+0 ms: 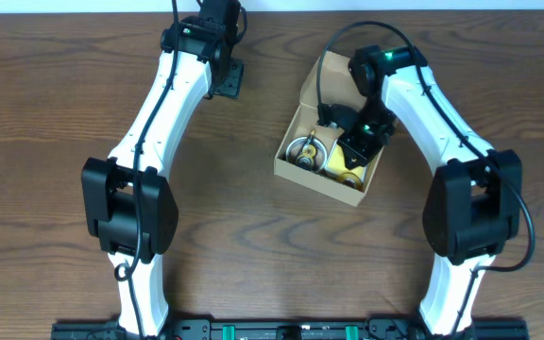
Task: Pack container
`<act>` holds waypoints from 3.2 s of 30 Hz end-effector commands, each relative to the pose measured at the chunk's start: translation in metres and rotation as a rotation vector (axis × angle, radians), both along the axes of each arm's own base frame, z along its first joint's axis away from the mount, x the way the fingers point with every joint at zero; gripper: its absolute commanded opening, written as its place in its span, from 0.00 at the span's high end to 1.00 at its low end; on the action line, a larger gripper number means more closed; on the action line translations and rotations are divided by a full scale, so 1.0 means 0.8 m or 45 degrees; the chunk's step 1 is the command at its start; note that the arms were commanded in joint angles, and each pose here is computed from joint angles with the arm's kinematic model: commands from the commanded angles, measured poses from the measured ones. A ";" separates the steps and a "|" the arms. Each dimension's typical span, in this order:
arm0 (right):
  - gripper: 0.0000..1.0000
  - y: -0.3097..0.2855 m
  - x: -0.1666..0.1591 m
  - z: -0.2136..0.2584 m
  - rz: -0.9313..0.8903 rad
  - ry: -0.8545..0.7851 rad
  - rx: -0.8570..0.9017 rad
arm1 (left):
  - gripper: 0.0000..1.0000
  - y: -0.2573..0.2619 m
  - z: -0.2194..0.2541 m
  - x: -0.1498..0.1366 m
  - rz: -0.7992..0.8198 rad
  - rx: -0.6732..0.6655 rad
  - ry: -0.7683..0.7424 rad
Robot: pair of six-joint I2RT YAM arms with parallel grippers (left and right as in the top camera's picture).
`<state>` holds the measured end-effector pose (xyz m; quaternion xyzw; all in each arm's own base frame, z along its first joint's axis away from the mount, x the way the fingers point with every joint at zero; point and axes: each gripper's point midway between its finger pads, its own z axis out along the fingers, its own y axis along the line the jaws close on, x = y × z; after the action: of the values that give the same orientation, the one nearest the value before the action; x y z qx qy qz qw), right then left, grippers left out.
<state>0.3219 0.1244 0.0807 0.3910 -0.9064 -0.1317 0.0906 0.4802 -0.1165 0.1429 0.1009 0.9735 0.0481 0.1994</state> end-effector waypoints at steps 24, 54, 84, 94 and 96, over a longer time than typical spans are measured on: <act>0.99 -0.104 0.104 -0.011 -0.307 -0.382 -0.225 | 0.32 -0.017 0.024 -0.003 -0.039 -0.117 -0.042; 0.07 -0.122 0.240 0.185 -0.520 -1.158 -0.333 | 0.24 -0.058 0.036 0.014 -0.127 -0.182 -0.146; 0.98 0.007 0.027 -0.046 -0.317 -0.246 -0.162 | 0.31 -0.056 0.028 -0.002 -0.163 -0.166 -0.072; 0.99 0.033 0.019 -0.045 -0.275 -0.246 -0.136 | 0.31 -0.056 0.027 -0.002 -0.163 -0.165 -0.071; 0.99 0.032 0.022 -0.045 -0.282 -0.255 -0.138 | 0.30 -0.056 0.027 -0.002 -0.163 -0.165 -0.071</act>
<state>0.3419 0.1454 0.0460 0.3016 -0.9524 -0.0442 0.0029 0.4815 -0.1645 0.1481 0.1457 0.9641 -0.0243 0.2207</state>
